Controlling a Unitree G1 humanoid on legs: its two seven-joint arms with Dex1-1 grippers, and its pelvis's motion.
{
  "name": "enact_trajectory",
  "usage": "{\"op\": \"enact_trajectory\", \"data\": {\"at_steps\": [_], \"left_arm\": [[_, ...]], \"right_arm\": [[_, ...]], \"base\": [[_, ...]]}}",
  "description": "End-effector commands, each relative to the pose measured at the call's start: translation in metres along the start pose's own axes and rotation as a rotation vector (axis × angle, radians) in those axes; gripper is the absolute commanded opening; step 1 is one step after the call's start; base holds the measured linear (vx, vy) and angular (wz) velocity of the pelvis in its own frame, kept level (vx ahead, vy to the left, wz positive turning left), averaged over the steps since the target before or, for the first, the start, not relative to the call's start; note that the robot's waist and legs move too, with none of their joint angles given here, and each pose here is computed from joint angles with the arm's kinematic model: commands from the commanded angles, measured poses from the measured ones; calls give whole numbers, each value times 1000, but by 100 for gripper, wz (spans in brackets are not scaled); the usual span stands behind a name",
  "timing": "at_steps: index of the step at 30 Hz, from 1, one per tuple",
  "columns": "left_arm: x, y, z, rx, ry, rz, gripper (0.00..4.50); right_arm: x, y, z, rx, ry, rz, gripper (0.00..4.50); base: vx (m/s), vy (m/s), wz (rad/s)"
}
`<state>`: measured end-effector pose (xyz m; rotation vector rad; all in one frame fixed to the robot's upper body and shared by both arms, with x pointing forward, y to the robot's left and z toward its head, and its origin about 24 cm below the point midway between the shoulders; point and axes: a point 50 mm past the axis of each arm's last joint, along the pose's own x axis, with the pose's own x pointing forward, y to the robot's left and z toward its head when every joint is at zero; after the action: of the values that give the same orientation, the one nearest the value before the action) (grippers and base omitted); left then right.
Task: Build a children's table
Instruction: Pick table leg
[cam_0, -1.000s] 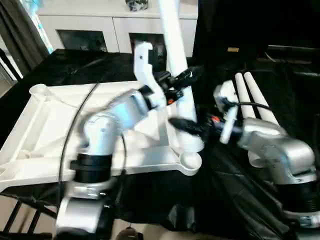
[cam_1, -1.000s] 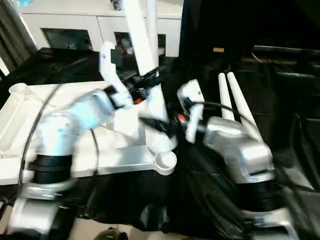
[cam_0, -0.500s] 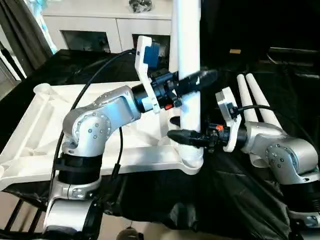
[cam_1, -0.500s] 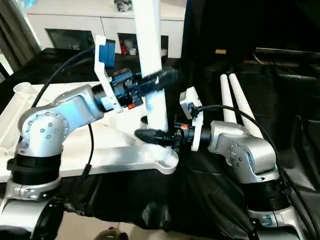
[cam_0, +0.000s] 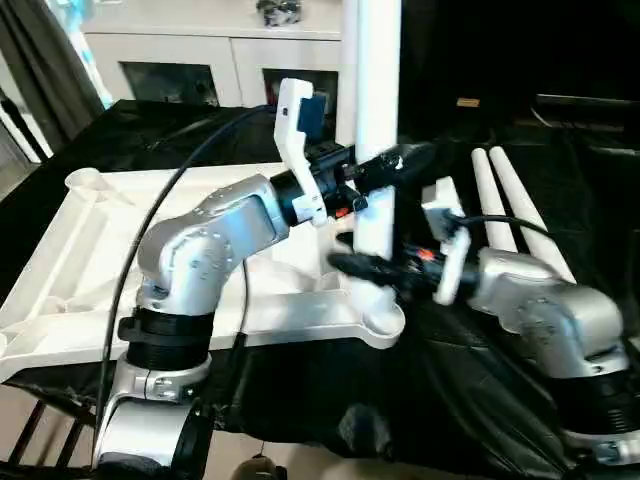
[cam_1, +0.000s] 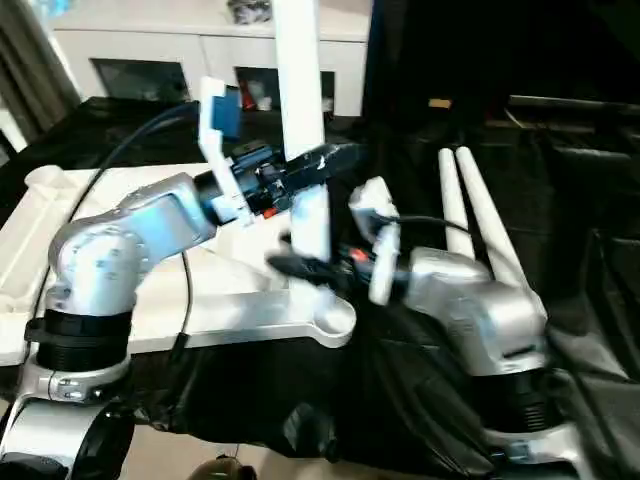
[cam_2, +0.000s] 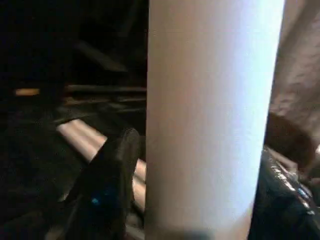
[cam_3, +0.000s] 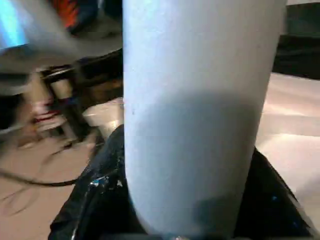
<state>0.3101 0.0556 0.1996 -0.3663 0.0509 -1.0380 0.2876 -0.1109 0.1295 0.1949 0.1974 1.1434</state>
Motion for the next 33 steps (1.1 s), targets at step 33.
{"op": "enact_trajectory", "data": {"at_steps": [33], "left_arm": [[12,5,4,50,-92,226,192]], "right_arm": [[1,-9,10,-82,48,-152,299]], "base": [[0,0,0]]}}
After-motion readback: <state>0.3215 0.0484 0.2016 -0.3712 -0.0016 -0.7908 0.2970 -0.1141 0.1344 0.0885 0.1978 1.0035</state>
